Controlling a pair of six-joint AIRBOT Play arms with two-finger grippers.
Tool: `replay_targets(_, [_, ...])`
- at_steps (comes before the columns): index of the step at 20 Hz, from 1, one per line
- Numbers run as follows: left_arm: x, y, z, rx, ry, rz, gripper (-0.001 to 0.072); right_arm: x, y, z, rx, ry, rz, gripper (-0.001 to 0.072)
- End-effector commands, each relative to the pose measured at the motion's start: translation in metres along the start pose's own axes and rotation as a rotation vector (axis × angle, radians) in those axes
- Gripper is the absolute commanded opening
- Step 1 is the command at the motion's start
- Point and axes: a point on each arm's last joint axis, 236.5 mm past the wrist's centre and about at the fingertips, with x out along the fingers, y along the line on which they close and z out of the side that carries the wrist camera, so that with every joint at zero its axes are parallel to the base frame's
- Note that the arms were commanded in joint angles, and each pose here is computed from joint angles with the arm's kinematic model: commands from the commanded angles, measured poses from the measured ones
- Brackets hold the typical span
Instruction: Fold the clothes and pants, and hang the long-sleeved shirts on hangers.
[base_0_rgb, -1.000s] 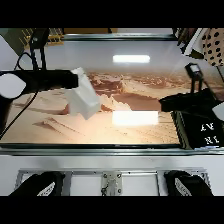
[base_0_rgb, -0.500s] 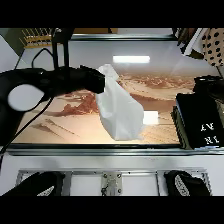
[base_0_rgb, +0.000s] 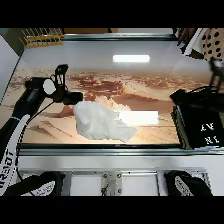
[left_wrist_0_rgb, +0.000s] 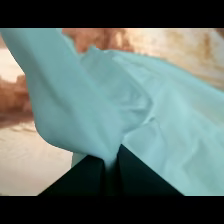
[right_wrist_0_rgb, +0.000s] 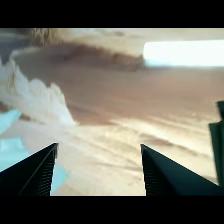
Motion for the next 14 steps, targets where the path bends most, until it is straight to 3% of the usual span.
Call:
replay_targets(1, [0.033,0.039,-0.037,-0.086,0.112,0.042,0.0010,0.074,0.027,-0.089,-0.016,0.332,0.104,0.0559])
replay_targets(7, [0.032,0.044,-0.037,-0.101,0.108,0.045,0.0010,0.160,0.071,-0.192,-0.116,0.637,0.148,0.0560])
replay_targets(14, [0.033,0.044,-0.031,-0.100,0.083,0.043,0.0010,0.181,0.105,-0.204,-0.122,0.608,0.194,0.0558])
